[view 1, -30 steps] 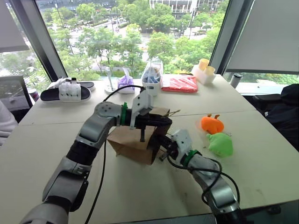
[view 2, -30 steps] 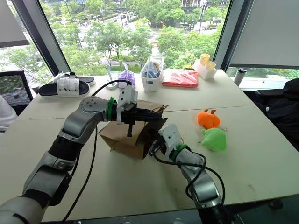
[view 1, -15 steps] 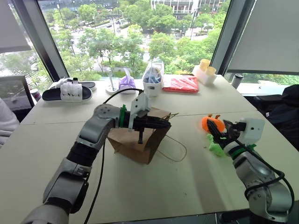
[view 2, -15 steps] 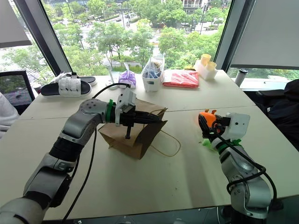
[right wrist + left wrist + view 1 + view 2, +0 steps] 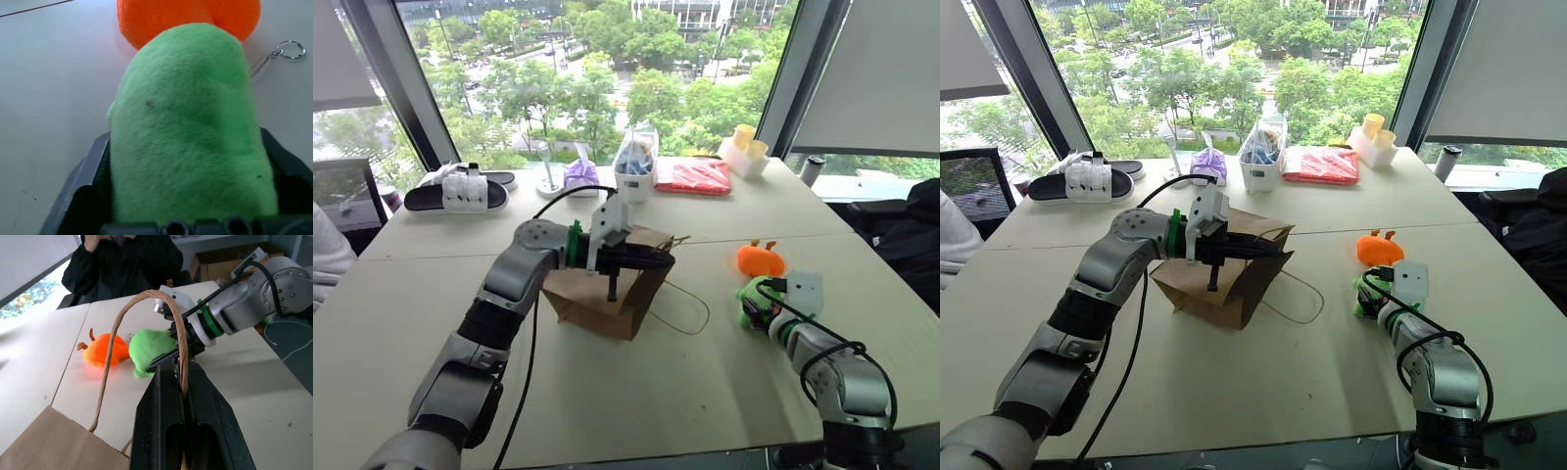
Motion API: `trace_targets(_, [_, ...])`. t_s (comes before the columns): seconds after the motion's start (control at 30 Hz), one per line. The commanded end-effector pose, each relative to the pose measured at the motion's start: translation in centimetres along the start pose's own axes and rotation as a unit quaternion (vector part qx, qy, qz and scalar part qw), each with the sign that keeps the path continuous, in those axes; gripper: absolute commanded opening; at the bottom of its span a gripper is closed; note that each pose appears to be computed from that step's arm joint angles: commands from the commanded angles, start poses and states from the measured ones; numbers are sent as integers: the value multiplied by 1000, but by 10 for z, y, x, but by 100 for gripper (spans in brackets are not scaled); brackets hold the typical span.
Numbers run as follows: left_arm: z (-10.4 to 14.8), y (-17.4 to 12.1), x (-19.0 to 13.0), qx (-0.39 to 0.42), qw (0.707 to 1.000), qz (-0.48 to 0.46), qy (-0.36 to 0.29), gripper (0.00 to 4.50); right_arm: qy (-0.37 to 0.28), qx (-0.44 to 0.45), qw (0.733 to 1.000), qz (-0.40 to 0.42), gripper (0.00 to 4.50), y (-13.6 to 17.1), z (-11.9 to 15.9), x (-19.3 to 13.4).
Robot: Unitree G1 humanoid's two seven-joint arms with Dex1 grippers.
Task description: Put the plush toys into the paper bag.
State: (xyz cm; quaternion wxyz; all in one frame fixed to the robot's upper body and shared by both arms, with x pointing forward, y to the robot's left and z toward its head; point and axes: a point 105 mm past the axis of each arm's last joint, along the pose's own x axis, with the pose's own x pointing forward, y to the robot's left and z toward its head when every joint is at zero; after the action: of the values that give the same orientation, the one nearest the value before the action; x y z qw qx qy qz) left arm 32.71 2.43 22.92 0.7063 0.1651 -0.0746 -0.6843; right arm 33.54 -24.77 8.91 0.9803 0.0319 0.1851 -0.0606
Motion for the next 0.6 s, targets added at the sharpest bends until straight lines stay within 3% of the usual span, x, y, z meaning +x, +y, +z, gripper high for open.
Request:
trace_targets(0.03, [13,3,-6,20,1000,13,-13,0,-26,8,1000,-9,154,-12,12,-5])
trace_targets(0.13, [14,3,-7,18,1000,13,-14,0,-69,-9,997,27,20,-5,31,-13])
trace_targets(0.17, [14,3,-7,15,1000,13,-17,0,-95,-29,993,61,1,4,43,-21])
trace_targets(0.27, [19,5,-9,1,999,11,-31,0,-162,-75,963,203,1,41,76,-55])
trace_targets(0.37, [33,3,-9,-23,997,-8,-67,0,-137,-124,921,344,1,80,74,-88])
trace_targets(0.5, [39,3,-8,-26,997,-20,-74,0,-101,-139,893,416,1,107,65,-99])
trace_targets(0.6, [42,3,-6,-21,997,-23,-73,0,-97,-133,886,433,1,121,63,-97])
